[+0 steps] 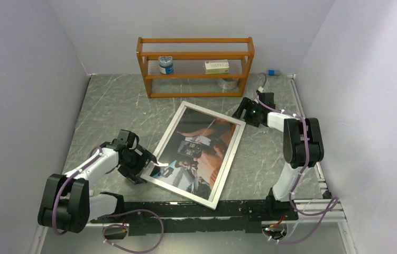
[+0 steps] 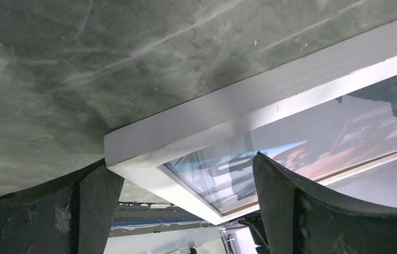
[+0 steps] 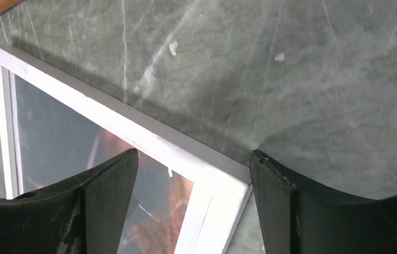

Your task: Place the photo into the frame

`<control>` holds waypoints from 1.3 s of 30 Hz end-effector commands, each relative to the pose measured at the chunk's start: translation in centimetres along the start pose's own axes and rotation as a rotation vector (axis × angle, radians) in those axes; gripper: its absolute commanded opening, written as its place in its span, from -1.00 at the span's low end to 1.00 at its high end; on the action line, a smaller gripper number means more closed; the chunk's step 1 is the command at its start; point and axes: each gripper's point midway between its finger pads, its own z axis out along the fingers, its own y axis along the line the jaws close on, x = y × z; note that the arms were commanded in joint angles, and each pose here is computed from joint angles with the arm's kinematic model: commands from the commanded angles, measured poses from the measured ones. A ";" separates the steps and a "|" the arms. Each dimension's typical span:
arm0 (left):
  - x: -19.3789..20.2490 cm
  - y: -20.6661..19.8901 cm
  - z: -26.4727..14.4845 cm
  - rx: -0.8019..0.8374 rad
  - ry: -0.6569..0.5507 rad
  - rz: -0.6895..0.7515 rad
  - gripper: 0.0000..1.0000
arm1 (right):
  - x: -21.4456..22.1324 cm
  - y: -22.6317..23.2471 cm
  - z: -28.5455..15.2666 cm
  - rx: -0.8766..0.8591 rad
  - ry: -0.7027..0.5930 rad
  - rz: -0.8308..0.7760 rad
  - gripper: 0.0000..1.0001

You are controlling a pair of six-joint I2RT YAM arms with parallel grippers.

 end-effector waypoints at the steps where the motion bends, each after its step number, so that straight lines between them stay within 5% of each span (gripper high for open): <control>1: -1.0 -4.5 0.0 0.209 -0.036 0.060 0.89 | 3.2 1.8 -2.2 -0.076 0.089 0.064 0.58; 12: -5.3 -10.3 0.0 0.236 -0.067 0.192 0.89 | 9.6 1.4 -6.4 -0.100 0.179 0.144 0.51; 30: -9.5 -19.0 1.8 0.359 0.064 0.332 0.89 | 19.7 1.3 -11.6 -0.204 0.376 0.256 0.46; 39: -11.1 -19.3 3.9 0.313 0.078 0.277 0.85 | 21.7 1.7 -14.2 -0.246 0.392 0.210 0.44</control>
